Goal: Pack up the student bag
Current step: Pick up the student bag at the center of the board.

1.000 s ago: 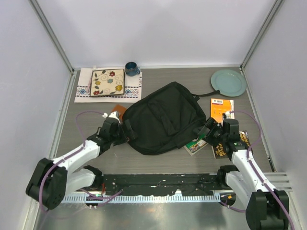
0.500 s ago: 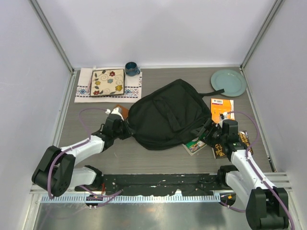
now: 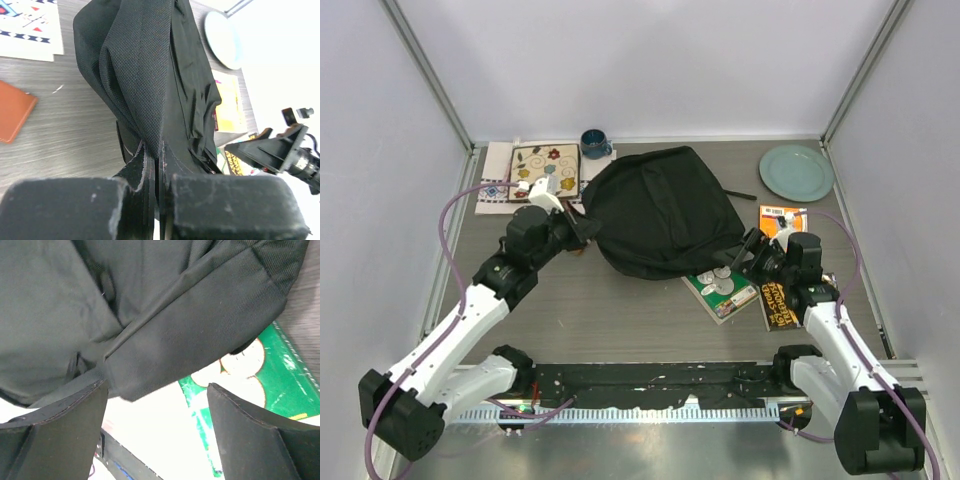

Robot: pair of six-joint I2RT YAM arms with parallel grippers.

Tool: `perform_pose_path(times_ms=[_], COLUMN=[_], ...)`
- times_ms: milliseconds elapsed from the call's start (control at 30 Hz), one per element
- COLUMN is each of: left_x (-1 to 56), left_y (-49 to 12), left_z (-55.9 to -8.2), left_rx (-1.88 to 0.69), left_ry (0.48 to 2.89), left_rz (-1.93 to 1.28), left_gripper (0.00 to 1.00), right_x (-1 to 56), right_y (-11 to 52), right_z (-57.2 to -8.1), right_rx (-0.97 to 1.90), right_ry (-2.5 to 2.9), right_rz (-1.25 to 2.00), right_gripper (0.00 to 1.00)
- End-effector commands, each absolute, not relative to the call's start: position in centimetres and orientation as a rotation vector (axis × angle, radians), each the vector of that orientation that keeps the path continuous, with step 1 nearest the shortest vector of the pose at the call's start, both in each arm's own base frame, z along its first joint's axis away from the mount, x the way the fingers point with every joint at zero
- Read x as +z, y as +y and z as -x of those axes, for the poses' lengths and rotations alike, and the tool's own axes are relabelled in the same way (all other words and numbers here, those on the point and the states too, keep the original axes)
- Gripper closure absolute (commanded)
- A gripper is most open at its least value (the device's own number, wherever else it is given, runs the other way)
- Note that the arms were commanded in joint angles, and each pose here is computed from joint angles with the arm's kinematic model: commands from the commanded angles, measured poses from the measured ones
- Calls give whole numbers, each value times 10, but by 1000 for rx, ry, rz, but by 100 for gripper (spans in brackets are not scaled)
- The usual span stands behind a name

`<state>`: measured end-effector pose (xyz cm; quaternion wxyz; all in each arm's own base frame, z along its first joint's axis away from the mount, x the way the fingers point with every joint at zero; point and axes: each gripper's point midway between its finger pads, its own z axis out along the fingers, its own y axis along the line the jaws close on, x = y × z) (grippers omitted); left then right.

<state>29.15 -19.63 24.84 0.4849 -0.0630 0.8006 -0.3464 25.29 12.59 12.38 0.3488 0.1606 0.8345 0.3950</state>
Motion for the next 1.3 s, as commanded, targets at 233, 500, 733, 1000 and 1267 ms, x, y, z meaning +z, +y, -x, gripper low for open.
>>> perform_pose_path(times_ms=[233, 500, 733, 1000, 1267], left_x=[296, 301, 295, 294, 293], left_y=[-165, -167, -165, -162, -163], left_z=[-323, -325, -324, -324, -323], left_rx=[-660, -660, -649, -634, -635], left_ry=[1833, 1842, 1857, 1857, 1866], left_rz=[315, 319, 327, 343, 334], left_gripper=[100, 100, 100, 100, 100], right_x=[157, 129, 131, 114, 93], right_y=[188, 219, 242, 261, 238], right_z=[-207, -226, -246, -262, -288], right_rx=[1052, 1041, 1026, 1001, 798], right_ry=[2201, 2052, 1933, 1886, 1830], right_rz=[101, -56, -127, -263, -393], right_gripper=[11, 10, 9, 9, 7])
